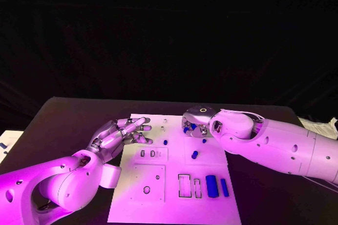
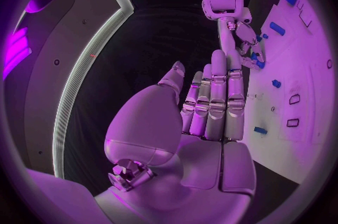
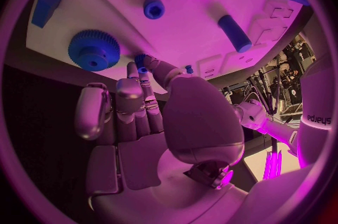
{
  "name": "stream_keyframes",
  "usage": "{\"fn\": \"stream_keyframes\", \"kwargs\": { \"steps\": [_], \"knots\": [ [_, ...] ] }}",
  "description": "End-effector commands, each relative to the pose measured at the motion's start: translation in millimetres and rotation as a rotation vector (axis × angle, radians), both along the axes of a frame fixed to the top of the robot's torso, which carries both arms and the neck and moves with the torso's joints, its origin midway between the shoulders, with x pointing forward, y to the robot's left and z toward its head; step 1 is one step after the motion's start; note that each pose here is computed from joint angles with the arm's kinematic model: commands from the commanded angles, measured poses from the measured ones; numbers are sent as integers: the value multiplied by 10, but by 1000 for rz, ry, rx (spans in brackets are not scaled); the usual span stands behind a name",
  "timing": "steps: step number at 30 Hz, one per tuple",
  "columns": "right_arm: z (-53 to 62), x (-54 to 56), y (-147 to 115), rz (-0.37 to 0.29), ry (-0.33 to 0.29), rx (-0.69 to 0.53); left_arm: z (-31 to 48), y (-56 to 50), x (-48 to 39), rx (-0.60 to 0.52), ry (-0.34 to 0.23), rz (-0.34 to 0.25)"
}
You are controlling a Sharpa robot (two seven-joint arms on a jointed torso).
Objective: Assemble the parts on the task board
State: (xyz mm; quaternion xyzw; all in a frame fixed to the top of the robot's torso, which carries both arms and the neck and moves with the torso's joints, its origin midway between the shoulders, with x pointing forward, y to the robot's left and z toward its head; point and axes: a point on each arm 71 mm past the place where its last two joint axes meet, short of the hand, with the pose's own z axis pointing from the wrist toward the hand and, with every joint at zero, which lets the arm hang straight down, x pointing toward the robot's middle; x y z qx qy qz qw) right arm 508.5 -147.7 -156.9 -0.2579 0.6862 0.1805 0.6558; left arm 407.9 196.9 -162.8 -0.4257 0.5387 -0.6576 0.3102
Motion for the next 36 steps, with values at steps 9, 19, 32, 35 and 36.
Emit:
{"fn": "stream_keyframes", "kwargs": {
  "steps": [9,19,32,35,36],
  "knots": [
    [191,1,126,-7,-145,112,11,-15,6,-15,-1,-17],
    [227,63,285,-8,-176,141,13,-11,5,-16,0,-17],
    [216,130,457,-3,-179,147,29,-19,-3,-20,-3,-21],
    [213,143,484,-2,-180,149,38,-14,-2,-20,-5,-20],
    [212,146,489,-2,-180,149,40,-14,-2,-20,-5,-20]
  ]
}}
